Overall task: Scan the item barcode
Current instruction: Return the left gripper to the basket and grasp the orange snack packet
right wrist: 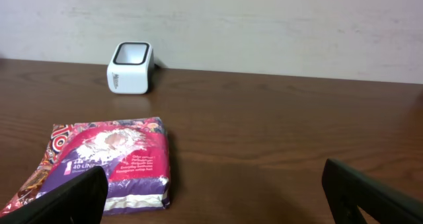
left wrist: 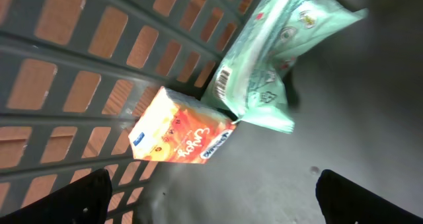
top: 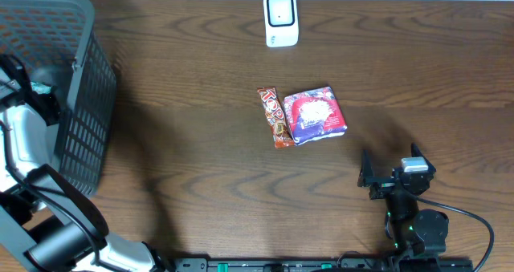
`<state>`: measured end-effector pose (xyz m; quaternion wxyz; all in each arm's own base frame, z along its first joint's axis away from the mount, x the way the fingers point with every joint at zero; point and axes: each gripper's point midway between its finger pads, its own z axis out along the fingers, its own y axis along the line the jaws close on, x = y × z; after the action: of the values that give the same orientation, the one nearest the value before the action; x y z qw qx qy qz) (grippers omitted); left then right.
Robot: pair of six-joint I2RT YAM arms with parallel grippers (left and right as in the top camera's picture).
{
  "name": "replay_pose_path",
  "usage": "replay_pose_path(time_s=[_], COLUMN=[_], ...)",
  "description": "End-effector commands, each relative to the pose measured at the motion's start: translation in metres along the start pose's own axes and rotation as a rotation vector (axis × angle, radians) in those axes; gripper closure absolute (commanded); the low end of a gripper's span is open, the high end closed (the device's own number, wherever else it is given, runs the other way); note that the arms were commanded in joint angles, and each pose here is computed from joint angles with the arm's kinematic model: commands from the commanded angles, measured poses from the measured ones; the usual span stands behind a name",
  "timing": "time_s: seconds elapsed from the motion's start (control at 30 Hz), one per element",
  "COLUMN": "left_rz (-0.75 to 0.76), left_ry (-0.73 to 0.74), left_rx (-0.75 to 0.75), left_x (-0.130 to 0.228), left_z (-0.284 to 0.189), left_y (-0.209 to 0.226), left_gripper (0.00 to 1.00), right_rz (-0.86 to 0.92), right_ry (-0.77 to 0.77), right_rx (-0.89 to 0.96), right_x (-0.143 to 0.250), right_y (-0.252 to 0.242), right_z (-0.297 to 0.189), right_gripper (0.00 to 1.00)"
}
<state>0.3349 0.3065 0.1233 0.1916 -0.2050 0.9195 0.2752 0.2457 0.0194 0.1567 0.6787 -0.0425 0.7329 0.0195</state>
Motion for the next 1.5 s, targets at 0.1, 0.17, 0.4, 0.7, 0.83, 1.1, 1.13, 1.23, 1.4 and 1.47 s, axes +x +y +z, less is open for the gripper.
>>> replay_pose_path(time_s=[0.1, 0.17, 0.4, 0.7, 0.83, 1.1, 1.13, 1.23, 1.4, 1.47], left_rz=[-0.026, -0.03, 0.093, 0.083, 0.078, 0.067, 0.068, 0.069, 0.064, 0.066], left_ry=[0.015, 0.012, -0.029, -0.051, -0.02, 0.004, 0.003, -0.003, -0.009, -0.006], left_rx=[-0.024, -0.022, 0.079, 0.055, 0.054, 0.058, 0.06, 0.103, 0.16, 0.179], left_x=[0.005, 0.005, -0.001, -0.004, 0.006, 0.014, 0.014, 0.014, 0.015, 0.016], left_z=[0.018, 0.022, 0.028, 0.042, 0.053, 0.062, 0.062, 0.061, 0.061, 0.06], left_y=[0.016, 0.019, 0.004, 0.013, 0.018, 0.021, 0.021, 0.013, 0.002, -0.001], left_gripper=[0.08, 0.08, 0.08, 0.08, 0.13, 0.27, 0.27, 0.34, 0.6, 0.67], right_rz=[-0.008, -0.008, -0.008, -0.008, -0.008, -0.008, -0.008, -0.008, -0.008, -0.008], right_ry=[0.002, 0.002, 0.002, 0.002, 0.002, 0.002, 0.002, 0.002, 0.002, 0.002], right_rx=[0.001, 0.001, 0.001, 0.001, 0.001, 0.001, 0.001, 0.001, 0.001, 0.001], right_x=[0.001, 0.001, 0.001, 0.001, 0.001, 0.001, 0.001, 0.001, 0.001, 0.001], right_y=[0.0, 0.0, 0.0, 0.0, 0.0, 0.0, 0.0, 0.0, 0.0, 0.0], right_z=[0.0, 0.0, 0.0, 0.0, 0.0, 0.0, 0.0, 0.0, 0.0, 0.0], right_gripper=[0.01, 0.01, 0.01, 0.01, 0.01, 0.01, 0.01, 0.01, 0.01, 0.01])
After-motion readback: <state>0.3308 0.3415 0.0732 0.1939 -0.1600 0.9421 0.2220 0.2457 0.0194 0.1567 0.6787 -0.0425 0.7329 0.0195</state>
